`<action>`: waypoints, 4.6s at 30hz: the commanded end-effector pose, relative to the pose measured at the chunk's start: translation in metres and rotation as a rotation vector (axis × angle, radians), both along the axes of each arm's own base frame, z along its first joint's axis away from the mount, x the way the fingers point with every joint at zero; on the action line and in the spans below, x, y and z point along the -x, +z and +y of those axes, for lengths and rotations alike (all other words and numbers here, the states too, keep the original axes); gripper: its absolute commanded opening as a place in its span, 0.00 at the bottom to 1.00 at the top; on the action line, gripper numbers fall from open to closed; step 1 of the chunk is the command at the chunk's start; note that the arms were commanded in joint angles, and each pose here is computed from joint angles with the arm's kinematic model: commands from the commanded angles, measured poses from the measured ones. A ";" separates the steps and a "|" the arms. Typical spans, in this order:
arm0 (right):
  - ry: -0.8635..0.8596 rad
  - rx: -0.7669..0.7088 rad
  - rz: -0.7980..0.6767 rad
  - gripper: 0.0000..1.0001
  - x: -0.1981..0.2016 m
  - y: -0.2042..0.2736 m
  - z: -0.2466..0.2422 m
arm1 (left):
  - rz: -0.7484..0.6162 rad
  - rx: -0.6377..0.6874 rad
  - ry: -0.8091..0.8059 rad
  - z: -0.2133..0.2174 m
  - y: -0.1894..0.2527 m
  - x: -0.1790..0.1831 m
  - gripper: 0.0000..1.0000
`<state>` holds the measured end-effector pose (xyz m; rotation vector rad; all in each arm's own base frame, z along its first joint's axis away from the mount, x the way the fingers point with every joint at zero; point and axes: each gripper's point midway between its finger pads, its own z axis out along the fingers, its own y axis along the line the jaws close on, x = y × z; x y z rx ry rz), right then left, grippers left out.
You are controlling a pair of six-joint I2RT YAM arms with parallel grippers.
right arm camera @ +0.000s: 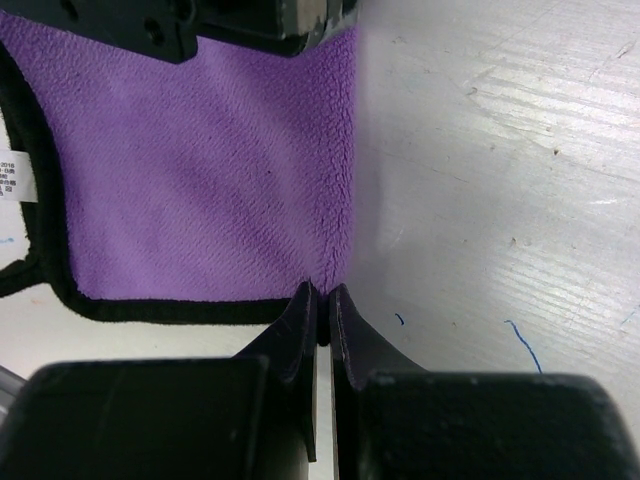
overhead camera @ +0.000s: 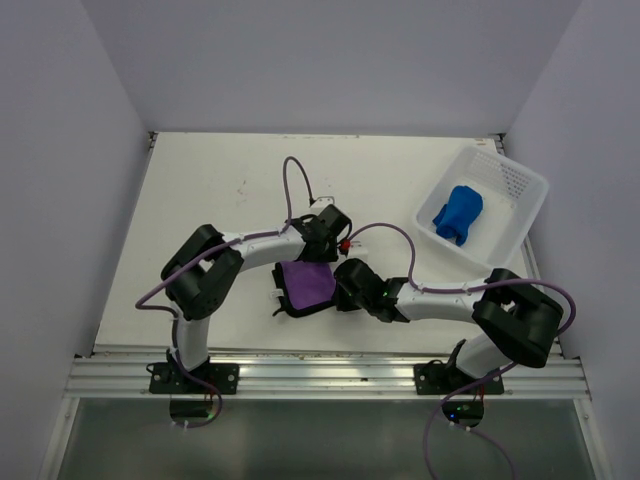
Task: Roll the towels
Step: Roll the towel
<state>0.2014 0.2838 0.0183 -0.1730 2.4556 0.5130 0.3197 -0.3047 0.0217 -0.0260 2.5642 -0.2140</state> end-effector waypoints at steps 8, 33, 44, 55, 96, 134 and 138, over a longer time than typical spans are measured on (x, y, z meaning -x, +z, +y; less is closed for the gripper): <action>-0.003 0.116 0.083 0.00 0.019 -0.029 -0.027 | 0.039 -0.074 0.026 0.018 -0.030 0.010 0.13; 0.064 0.335 -0.122 0.00 0.005 0.024 -0.048 | -0.167 0.558 0.170 0.008 0.052 -0.014 0.00; 0.228 0.617 -0.305 0.00 0.028 0.034 -0.036 | -0.176 0.660 0.208 0.023 0.053 -0.018 0.00; 0.351 0.960 -0.509 0.00 0.049 0.033 -0.019 | -0.240 0.757 0.224 0.043 0.064 -0.008 0.00; 0.529 0.335 -0.360 0.47 0.113 0.066 0.027 | -0.386 0.758 0.154 0.083 0.029 0.067 0.00; 0.206 -0.380 0.216 0.41 0.044 0.028 0.024 | -0.441 0.706 0.141 0.095 0.029 0.082 0.00; 0.209 -0.405 0.226 0.41 0.048 0.027 0.027 | -0.441 0.701 0.150 0.098 0.027 0.084 0.00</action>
